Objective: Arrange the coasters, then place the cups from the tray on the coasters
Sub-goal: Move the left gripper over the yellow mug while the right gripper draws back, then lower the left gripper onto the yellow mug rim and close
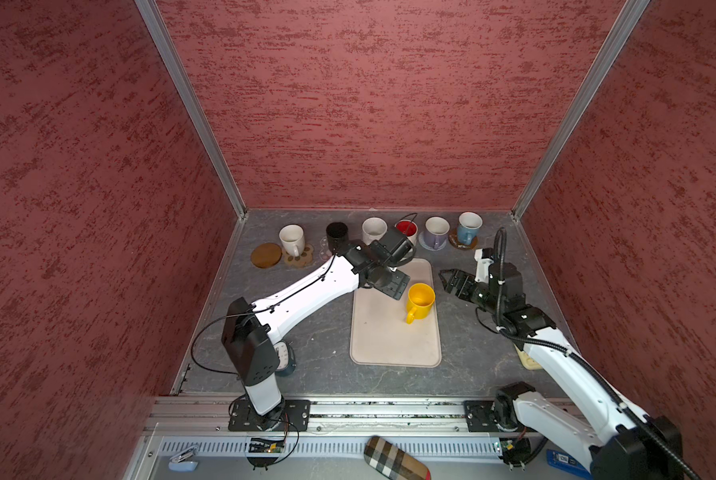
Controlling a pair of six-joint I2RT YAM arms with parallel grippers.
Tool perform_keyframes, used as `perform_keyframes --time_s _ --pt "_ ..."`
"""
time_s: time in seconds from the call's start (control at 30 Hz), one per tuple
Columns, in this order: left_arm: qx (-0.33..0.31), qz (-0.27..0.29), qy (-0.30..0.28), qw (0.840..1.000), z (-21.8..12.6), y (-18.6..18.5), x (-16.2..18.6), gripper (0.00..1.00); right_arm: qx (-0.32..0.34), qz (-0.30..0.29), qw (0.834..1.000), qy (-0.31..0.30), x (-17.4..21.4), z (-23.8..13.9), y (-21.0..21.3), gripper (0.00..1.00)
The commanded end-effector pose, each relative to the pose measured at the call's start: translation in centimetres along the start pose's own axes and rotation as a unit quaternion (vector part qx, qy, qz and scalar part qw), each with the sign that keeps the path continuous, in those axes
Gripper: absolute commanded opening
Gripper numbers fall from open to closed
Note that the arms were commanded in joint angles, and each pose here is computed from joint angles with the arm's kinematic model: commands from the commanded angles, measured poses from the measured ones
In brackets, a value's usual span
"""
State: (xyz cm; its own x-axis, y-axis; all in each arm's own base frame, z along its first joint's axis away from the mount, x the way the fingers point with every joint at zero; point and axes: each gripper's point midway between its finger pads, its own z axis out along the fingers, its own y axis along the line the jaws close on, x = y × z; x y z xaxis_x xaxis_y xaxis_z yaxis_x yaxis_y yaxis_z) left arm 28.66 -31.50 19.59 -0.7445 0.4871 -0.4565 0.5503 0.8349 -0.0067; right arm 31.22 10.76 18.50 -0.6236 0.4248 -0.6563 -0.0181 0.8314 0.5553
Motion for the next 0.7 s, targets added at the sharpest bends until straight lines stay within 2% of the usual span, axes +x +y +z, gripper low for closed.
perform_keyframes --time_s 0.0,0.4,0.67 --pt "0.015 0.004 0.013 1.000 1.1 -1.9 0.3 0.79 0.023 0.012 0.999 -0.021 -0.6 -0.2 -1.6 0.99" --pt "0.082 0.027 0.047 0.995 5.0 -6.2 2.4 0.77 0.051 0.061 0.996 -0.046 -0.7 1.3 -6.3 0.99" --pt "0.083 0.028 0.063 0.994 7.8 -7.2 3.5 0.69 0.053 0.076 0.993 -0.072 -1.2 1.7 -7.4 0.99"
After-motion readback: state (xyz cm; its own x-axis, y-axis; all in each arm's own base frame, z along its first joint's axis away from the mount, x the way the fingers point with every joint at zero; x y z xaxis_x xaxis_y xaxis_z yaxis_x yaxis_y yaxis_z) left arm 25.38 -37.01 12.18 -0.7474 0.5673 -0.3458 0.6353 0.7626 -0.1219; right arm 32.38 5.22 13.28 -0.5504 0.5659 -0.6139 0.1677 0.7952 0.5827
